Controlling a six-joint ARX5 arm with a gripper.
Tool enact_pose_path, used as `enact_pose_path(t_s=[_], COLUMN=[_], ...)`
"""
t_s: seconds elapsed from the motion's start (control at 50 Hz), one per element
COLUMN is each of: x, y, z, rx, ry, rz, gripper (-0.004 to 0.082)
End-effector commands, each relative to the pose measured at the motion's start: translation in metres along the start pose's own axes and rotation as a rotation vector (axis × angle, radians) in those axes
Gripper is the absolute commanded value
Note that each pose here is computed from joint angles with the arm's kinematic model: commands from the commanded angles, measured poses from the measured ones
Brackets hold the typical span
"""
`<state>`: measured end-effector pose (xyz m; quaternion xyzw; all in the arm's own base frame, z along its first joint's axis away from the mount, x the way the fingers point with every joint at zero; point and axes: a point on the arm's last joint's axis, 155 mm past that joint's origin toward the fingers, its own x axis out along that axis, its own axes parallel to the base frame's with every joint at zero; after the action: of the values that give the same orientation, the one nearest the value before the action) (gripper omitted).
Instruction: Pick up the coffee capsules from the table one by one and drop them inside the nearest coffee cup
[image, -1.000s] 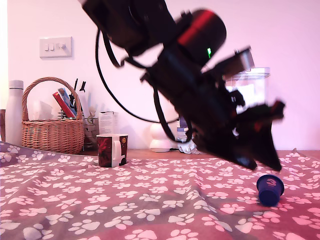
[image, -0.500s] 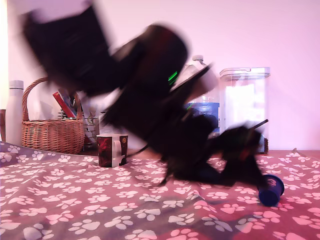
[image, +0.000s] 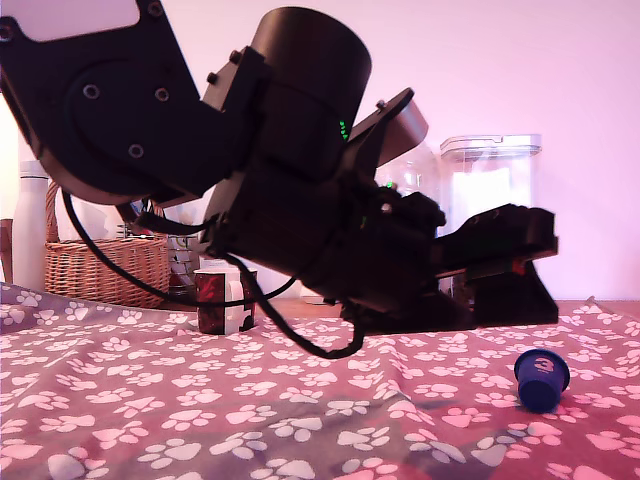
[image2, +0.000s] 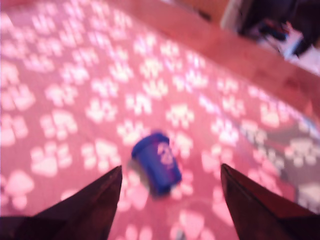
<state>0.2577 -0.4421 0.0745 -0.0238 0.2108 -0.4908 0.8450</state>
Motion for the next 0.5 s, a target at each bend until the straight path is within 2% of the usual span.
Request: enact_pose_path(t_s=[0.0, 0.2, 0.48], x=[0.006, 0.023, 0.039], y=[-0.003, 0.0, 0.006], z=[0.012, 0.01, -0.007], rx=[-0.008, -0.026, -0.06], ry=[-0.028, -0.001, 0.111], rz=[-0.007, 0.006, 0.038], gripper=[0.0569, 0.0569, 0.0569])
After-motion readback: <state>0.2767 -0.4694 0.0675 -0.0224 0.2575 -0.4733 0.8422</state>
